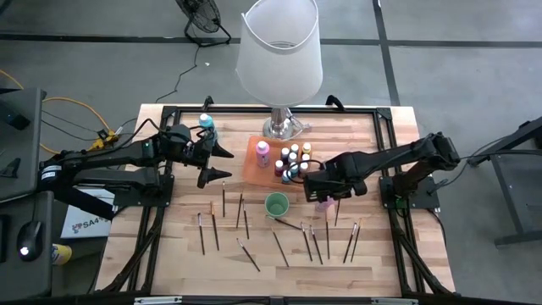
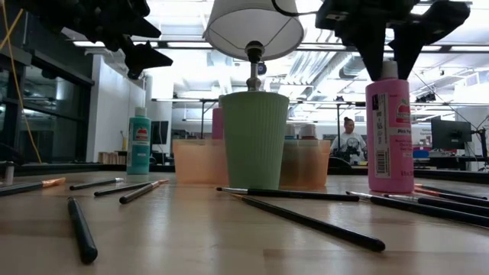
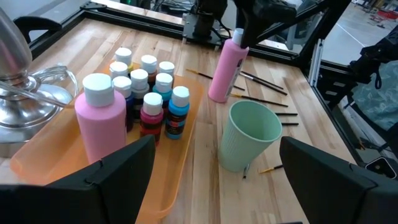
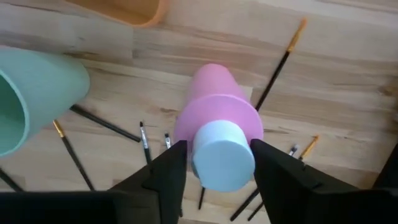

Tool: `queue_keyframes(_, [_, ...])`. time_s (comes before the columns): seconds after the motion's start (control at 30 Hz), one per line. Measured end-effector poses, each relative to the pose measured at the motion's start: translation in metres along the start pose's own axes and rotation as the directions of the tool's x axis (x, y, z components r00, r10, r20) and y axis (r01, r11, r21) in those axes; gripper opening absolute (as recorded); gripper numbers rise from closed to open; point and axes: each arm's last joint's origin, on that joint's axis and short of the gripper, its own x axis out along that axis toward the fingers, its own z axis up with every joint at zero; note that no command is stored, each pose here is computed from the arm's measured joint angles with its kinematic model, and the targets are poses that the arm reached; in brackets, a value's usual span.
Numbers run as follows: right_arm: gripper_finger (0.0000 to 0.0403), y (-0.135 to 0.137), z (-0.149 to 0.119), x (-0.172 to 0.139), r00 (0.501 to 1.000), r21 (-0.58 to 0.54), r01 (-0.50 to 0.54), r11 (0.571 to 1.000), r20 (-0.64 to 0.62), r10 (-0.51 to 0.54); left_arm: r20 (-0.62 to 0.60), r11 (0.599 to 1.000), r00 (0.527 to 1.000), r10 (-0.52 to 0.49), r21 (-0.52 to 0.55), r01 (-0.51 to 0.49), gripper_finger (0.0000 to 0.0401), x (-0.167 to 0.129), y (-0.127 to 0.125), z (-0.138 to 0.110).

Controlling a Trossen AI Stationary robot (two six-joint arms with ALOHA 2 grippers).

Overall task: Pick & Place Paint Supplies
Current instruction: Put the big pink paint bottle into the orange bin

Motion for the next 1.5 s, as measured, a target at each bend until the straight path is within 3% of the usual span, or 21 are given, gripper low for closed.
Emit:
queue_keyframes(0.57, [0.0117, 0.001, 0.001, 0.000, 0.999, -0.035, -0.013, 0.999, 0.032, 0.014, -0.001, 1.000, 1.000, -0.006, -0.001, 0.006, 0.0338, 0.000, 0.000, 0.000])
queue_keyframes(0.87, [0.0116, 0.001, 0.001, -0.003, 0.999, -0.050, -0.029, 0.998, 0.023, 0.030, 0.000, 1.000, 1.000, -0.007, -0.004, 0.007, 0.0338, 0.000, 0.000, 0.000])
queue_keyframes(1.23, [0.0116, 0.011, -0.001, -0.040, 0.989, -0.150, -0.146, 0.978, 0.010, 0.149, 0.012, 0.999, 0.999, -0.034, -0.030, 0.034, 0.0338, 0.000, -0.001, 0.002])
queue_keyframes(1.5, [0.0116, 0.007, -0.002, -0.077, 0.985, -0.251, -0.167, 0.954, 0.006, 0.174, 0.034, 0.997, 0.999, -0.038, -0.060, 0.040, 0.0338, 0.000, -0.001, 0.004])
